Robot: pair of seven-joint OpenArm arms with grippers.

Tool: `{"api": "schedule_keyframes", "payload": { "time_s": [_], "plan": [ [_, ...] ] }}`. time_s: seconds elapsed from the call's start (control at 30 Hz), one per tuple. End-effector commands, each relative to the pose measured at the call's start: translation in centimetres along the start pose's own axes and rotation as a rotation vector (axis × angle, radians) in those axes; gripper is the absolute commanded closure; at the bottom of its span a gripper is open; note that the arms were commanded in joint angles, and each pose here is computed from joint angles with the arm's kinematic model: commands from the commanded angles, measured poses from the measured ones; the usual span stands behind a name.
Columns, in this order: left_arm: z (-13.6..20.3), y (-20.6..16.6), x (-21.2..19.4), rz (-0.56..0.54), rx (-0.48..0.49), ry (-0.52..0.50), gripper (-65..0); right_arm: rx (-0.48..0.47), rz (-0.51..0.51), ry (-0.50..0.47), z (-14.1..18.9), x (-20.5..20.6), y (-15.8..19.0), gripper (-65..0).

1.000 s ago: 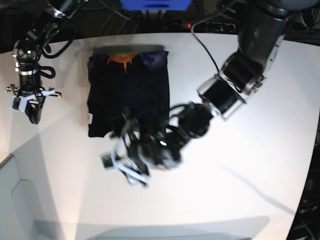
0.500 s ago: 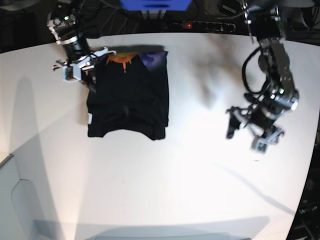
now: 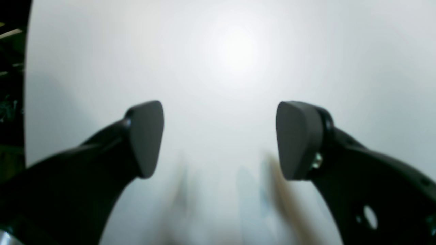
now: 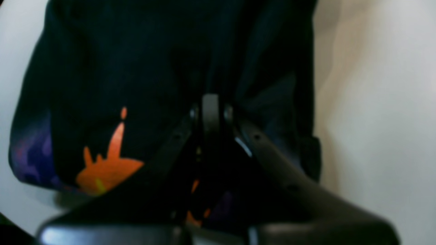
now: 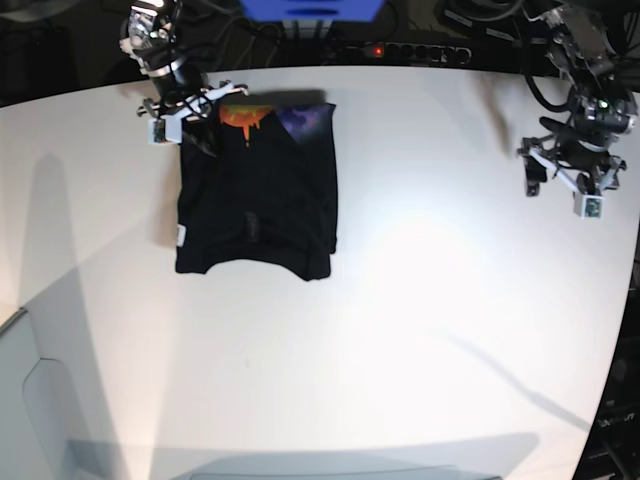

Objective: Fold the T-shirt properly
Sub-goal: 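Release the bundle and tuck its printed edge with the right gripper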

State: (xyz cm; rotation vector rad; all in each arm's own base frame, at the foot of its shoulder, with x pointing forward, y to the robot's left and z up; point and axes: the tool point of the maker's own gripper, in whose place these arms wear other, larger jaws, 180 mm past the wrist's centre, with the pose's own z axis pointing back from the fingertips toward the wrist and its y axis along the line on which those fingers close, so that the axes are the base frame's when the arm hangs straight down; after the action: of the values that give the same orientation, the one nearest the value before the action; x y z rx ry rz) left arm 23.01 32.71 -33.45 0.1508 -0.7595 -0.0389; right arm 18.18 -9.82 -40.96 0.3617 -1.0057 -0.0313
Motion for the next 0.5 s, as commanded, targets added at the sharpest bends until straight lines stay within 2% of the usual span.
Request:
{"api": "schedule_keyframes", "payload": {
  "time_s": [0.0, 0.13, 0.27, 0.37, 0.47],
  "plan": [
    [0.6, 0.7, 1.5, -0.014, 0.018, -0.046, -49.4, 0.006, 0.003, -0.015, 0.2, 0.2, 0.2, 0.0],
    [1.1, 1.4, 0.3, 0.023, 0.042, -0.032, -49.4, 0.020, 0.053, -0.166, 0.7, 4.8, 1.0, 0.0],
    [1.4, 1.6, -0.9, 0.068, 0.058, -0.017, -49.4, 0.139, 0.112, -0.284, 1.1, 9.3, 5.8, 0.0],
    [1.5, 1.3, -1.6, 0.087, 0.056, -0.009, -49.4, 0.261, 0.111, -0.310, 0.9, 10.1, 10.4, 0.0],
    [1.7, 0.9, -3.0, 0.094, 0.049, 0.021, -49.4, 0.357, 0.079, -0.281, 0.4, 8.8, 13.7, 0.0]
  ]
}}
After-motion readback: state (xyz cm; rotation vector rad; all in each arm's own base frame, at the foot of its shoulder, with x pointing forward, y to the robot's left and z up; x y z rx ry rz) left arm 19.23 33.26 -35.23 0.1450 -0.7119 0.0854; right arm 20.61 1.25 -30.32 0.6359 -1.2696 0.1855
